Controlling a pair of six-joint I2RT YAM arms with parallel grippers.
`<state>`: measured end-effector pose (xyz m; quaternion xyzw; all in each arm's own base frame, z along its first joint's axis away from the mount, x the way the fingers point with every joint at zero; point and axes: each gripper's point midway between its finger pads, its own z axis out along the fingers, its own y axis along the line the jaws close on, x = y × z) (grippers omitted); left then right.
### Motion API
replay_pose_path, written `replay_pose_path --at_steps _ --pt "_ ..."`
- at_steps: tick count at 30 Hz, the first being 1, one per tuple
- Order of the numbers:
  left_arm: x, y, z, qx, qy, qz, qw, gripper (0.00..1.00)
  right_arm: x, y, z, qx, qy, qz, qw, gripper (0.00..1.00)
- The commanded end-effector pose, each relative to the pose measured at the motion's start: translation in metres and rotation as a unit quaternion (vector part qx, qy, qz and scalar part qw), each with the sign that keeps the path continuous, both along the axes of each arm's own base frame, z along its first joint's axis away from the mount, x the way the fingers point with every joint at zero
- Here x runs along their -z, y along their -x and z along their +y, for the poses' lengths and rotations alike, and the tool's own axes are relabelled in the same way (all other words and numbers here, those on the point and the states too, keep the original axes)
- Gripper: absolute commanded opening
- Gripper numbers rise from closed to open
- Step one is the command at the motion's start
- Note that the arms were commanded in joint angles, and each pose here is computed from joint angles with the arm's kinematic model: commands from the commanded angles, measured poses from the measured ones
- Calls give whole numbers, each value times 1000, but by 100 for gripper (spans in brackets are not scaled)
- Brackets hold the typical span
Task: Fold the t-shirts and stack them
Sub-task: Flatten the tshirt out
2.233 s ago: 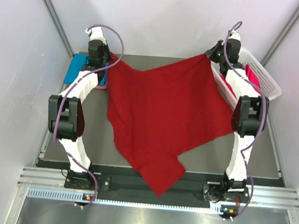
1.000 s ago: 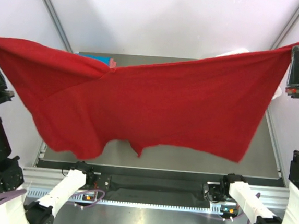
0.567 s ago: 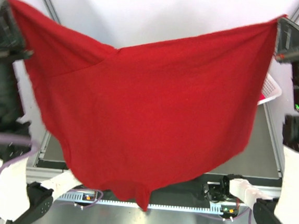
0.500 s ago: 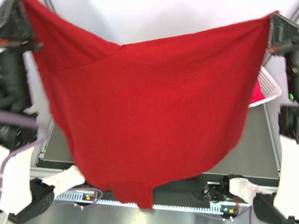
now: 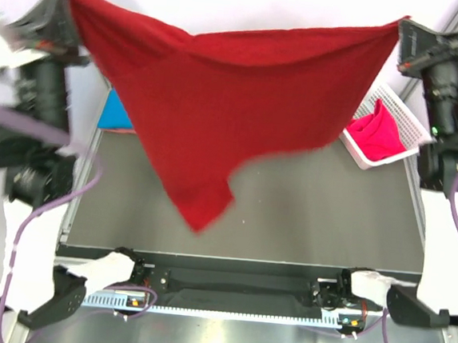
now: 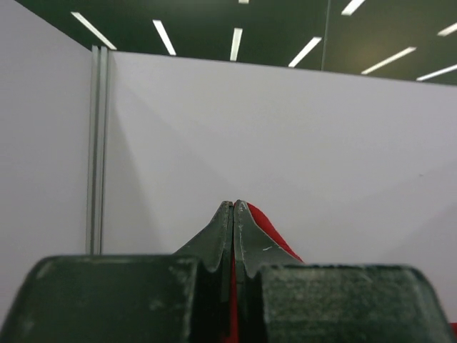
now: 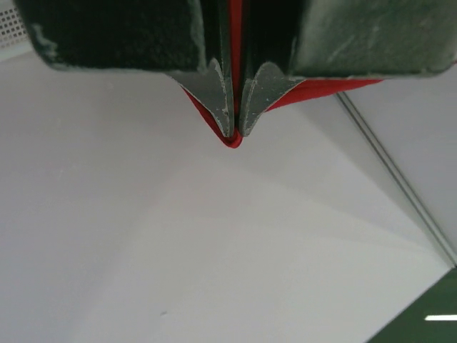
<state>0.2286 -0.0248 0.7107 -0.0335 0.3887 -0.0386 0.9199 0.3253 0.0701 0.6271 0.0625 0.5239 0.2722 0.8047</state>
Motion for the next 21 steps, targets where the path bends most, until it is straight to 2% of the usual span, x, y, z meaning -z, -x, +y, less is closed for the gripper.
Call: replay_pose_path --at_steps 1,14,18,21 --pt "-36 84 27 16 42 -96 994 0 -47 69 -9 9 0 -89 996 0" --pt "-47 207 51 85 66 -181 977 0 -59 189 -28 32 3 -146 989 0" --pt "-47 221 51 105 72 -193 973 0 -61 205 -31 35 3 -157 987 0" --pt "-42 204 45 106 68 -170 977 0 -59 199 -31 37 3 -151 988 0"
